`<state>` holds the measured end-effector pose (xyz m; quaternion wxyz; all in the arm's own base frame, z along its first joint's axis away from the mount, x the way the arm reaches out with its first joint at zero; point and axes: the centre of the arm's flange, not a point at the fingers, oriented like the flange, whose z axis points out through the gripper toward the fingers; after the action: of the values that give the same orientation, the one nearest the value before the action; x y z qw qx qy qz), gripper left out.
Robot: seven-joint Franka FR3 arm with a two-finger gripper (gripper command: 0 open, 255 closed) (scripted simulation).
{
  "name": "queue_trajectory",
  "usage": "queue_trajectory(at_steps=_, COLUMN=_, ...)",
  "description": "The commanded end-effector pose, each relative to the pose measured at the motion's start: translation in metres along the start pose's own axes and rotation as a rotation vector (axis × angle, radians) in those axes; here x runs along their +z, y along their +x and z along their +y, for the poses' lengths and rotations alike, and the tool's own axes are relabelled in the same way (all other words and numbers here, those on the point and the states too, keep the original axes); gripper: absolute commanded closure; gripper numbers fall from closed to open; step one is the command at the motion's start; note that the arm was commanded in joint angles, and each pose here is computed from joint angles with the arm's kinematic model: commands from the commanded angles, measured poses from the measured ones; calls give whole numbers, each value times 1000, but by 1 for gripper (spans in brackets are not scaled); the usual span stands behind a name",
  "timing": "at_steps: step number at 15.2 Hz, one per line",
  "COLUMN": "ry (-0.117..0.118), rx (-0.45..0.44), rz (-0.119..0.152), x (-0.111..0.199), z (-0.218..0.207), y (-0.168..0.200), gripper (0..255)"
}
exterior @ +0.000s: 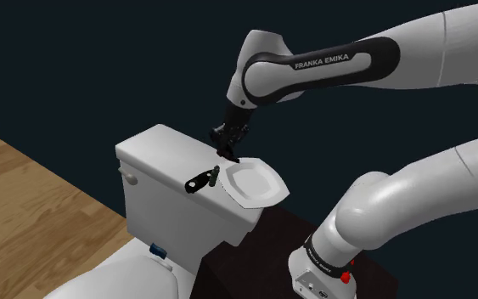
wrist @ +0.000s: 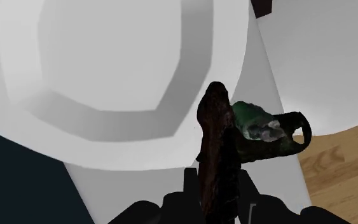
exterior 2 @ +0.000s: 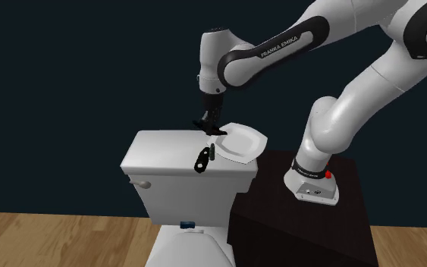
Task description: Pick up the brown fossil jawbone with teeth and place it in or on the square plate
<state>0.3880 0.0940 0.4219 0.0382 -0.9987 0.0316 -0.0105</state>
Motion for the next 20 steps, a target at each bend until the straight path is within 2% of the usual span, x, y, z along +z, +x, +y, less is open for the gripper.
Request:
queue_trajectory(at_steps=1, ry=1, rx=-1, rz=0, x=-1, z=16, y=-22, gripper=255)
queue_trajectory(at_steps=9, ry=1, rx=-1, rz=0, x=-6, z=77, y=-98, gripper=255)
queue_trajectory(at_steps=20, ry=1, rx=-1, rz=0, x=52, z=82, y=-100, gripper=255)
